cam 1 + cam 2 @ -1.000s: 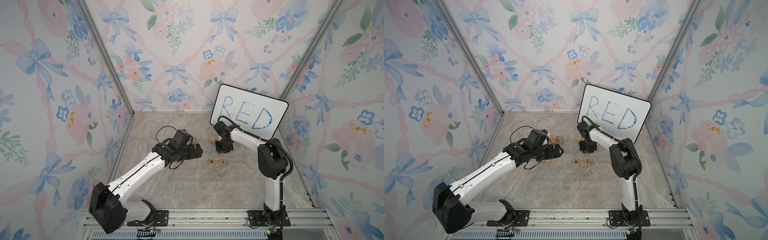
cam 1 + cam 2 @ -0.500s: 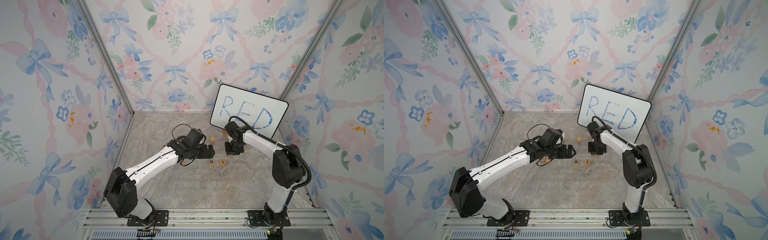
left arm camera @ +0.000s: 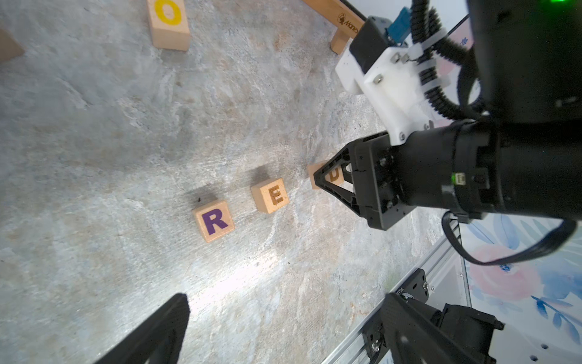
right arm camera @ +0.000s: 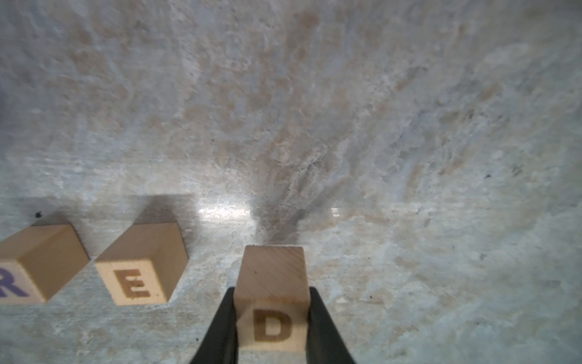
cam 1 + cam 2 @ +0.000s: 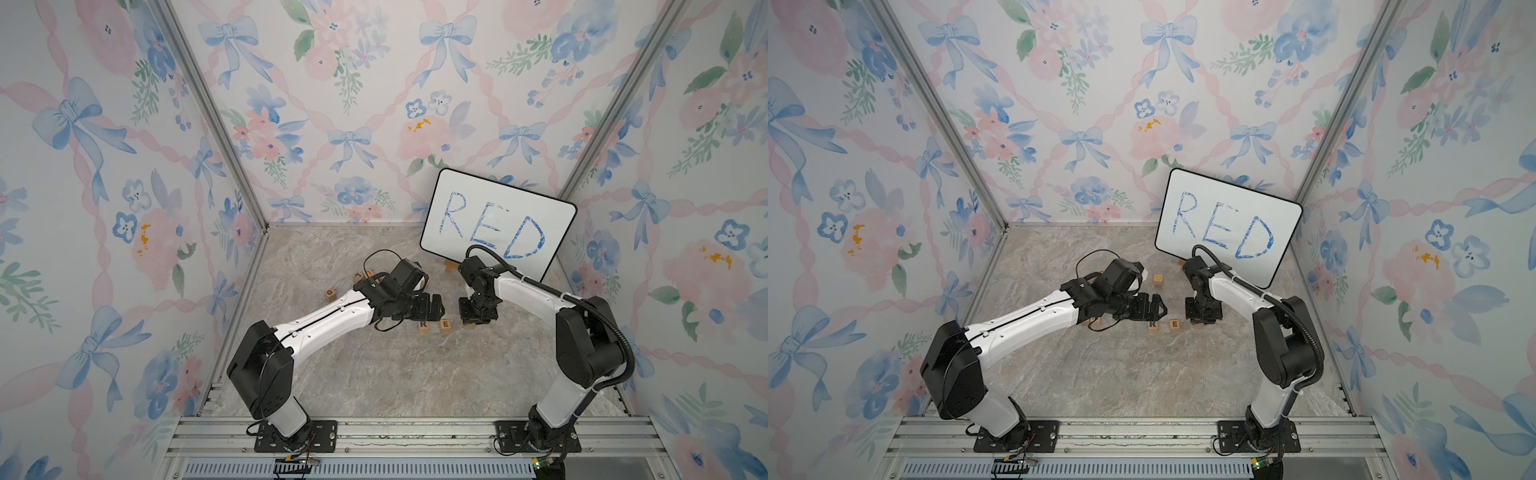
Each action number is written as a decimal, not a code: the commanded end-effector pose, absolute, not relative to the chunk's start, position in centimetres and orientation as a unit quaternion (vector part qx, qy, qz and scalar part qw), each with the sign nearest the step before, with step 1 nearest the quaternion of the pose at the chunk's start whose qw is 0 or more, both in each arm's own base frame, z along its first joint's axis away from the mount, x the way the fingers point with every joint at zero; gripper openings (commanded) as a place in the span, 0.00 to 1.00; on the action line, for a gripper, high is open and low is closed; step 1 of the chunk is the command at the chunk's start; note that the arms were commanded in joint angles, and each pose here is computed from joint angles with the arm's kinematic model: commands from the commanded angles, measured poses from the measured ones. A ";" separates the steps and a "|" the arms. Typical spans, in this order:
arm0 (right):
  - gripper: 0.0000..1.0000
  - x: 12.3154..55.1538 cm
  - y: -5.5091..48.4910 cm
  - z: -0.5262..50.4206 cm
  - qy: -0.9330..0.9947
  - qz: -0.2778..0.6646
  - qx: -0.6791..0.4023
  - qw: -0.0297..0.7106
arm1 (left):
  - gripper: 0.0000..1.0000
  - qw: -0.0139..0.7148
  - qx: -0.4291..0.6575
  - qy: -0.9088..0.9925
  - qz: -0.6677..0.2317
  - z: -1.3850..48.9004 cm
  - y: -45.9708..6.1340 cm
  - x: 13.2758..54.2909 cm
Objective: Assemble the uppercase word "red" with letter blocks
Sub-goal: Place the letter block at the center of the board, then reset both arms
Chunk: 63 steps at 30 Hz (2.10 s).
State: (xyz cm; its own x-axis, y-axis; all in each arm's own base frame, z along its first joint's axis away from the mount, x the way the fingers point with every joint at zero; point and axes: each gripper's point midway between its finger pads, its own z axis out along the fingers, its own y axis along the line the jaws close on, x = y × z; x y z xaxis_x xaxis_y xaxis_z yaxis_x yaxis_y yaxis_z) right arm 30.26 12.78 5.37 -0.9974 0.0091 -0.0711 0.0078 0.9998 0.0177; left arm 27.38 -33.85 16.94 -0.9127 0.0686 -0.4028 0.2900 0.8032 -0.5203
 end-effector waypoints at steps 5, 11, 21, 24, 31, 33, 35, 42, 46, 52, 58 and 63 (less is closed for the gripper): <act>0.17 31.2 12.5 4.4 0.999 0.007 0.003 0.040 | 0.98 0.187 0.114 0.925 -0.309 17.5 -34.7 27.3; 0.18 31.1 12.2 3.4 1.000 0.003 -0.002 0.031 | 0.98 0.187 0.113 0.925 -0.311 17.6 -34.7 27.2; 0.22 30.4 12.0 2.3 1.000 0.000 -0.010 0.015 | 0.98 0.185 0.114 0.925 -0.310 17.5 -34.7 27.1; 0.28 30.3 12.0 2.3 1.000 0.001 -0.012 0.012 | 0.98 0.184 0.114 0.926 -0.310 17.4 -34.8 27.2; 0.47 30.5 12.2 3.3 1.000 0.007 -0.014 0.018 | 0.98 0.184 0.114 0.925 -0.311 17.5 -34.9 27.2; 0.49 30.6 12.3 3.8 1.000 0.008 -0.014 0.022 | 0.98 0.185 0.115 0.925 -0.311 17.5 -34.8 27.2; 0.55 30.8 12.3 4.4 0.999 0.010 -0.014 0.027 | 0.98 0.186 0.115 0.925 -0.310 17.5 -34.8 27.2; 0.68 31.5 12.7 6.9 0.999 0.020 -0.017 0.047 | 0.98 0.209 0.114 0.923 -0.302 18.3 -34.2 27.8; 0.96 32.1 13.3 9.4 0.996 0.043 -0.026 0.072 | 0.98 0.233 0.106 0.926 -0.278 18.2 -32.8 28.8; 0.97 33.3 13.2 13.4 0.991 0.072 -0.029 0.110 | 0.98 0.265 0.074 0.933 -0.230 17.3 -28.7 30.9; 0.97 34.6 11.6 17.6 0.981 0.096 -0.015 0.170 | 0.98 0.302 0.052 0.934 -0.181 17.3 -23.7 32.6; 0.97 35.7 9.5 18.9 0.973 0.104 0.027 0.202 | 0.98 0.341 0.029 0.926 -0.163 17.8 -19.8 33.7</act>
State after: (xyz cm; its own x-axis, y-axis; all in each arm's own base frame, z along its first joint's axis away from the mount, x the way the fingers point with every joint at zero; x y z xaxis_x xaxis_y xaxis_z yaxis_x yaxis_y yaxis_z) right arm 35.50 10.04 17.83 -0.9266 0.0621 -0.3708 -0.0073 0.9831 0.1829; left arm 33.09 -21.59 16.87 -0.8132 -0.0649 -0.5783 0.1533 0.9348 -0.3205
